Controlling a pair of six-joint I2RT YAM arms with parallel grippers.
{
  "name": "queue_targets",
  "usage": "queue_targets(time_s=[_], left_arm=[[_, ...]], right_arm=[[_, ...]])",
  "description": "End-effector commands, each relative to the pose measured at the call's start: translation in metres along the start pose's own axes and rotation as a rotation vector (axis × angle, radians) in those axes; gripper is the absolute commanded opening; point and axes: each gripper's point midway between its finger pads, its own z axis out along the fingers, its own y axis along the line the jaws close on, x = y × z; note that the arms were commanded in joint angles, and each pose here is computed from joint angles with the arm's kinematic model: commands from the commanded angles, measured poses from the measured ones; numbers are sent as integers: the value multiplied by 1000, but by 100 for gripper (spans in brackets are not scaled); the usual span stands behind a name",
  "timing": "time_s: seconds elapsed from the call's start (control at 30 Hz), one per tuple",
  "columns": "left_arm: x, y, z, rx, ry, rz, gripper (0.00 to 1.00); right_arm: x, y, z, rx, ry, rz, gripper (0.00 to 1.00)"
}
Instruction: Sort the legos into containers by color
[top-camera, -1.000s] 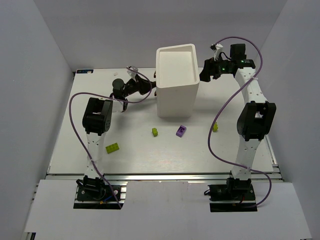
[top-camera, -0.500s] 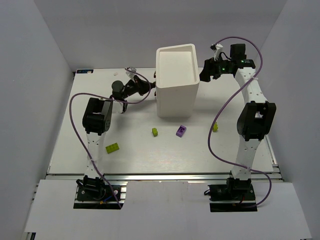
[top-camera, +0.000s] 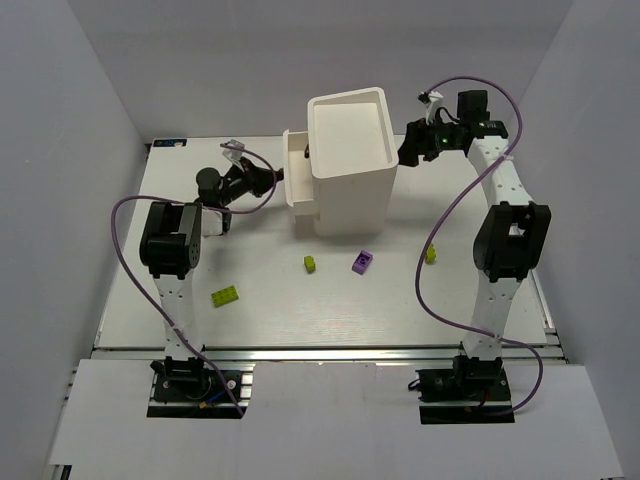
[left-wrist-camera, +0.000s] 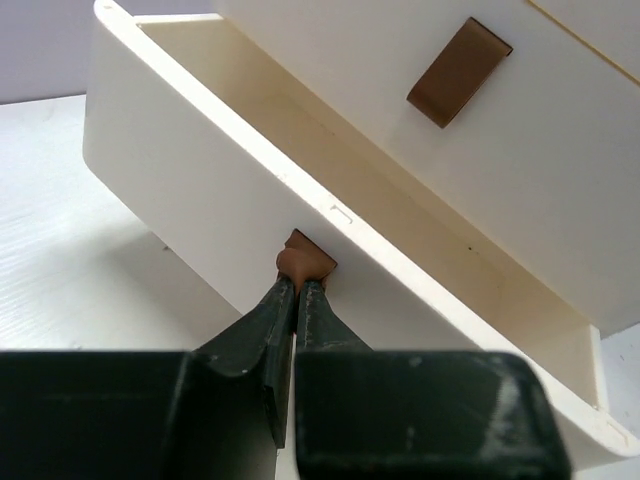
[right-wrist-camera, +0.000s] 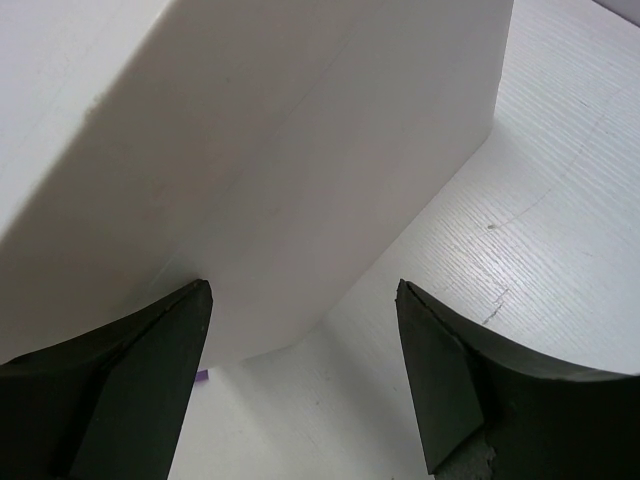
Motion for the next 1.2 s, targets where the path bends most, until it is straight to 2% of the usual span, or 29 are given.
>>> queue_targets(time_s=[0.0,0.07,0.1,0.13,0.17,0.2,0.4,0.53,0.67,0.7,0.77,0.8,0.93,0.97,1.0,1.07,1.1,1.17], left_arm=[[-31,-4,-16,-22,-18,61,0],[-28,-5,-18,-22,-4,52,0],[-30,-1,-20,-28,-5,53,12],[-31,-1,-20,-27,-1,47,28],[-30,0,-20,-36,9,31,61],[-36,0,-18,-39,3,42,97],[-57,10,-23,-117,-16,0,98],[-82,18,-38,-172,-29,-15,98],[-114,7,-48,-192,-46,-18,98],[-117,9,-52,-203,-43,-43,98],[-124,9,-57,-237,-29,-85,98],[-126,12,-62,-258,-28,-97,98],[-140,3,-79,-322,-21,-128,98],[-130,10,-88,-410,11,-186,98],[-147,6,-97,-453,3,-145,98],[-141,9,-115,-558,54,-179,98],[-153,0,-122,-584,45,-152,98],[-143,-3,-142,-679,83,-193,98]], right_arm=[[-14,6,-7,5,-32,-25,81],[-15,5,-8,17,-35,-30,86],[-14,1,-10,32,-33,-28,89],[-15,0,-9,43,-33,-31,89],[-19,0,-12,59,-40,-42,89],[-20,-3,-14,74,-41,-42,89],[-16,-11,-36,175,-61,-72,89],[12,1,-53,91,-61,-106,89],[68,42,-66,-70,15,-297,78],[78,49,-66,-122,21,-498,76],[109,80,-76,-231,69,-604,74],[124,85,-75,-284,72,-764,74],[153,109,-76,-410,129,-955,82],[158,119,-69,-454,141,-999,83],[169,127,-61,-499,177,-1050,84],[169,126,-53,-501,181,-1177,86],[172,134,-43,-527,203,-1242,87],[180,139,-34,-534,222,-1313,89]])
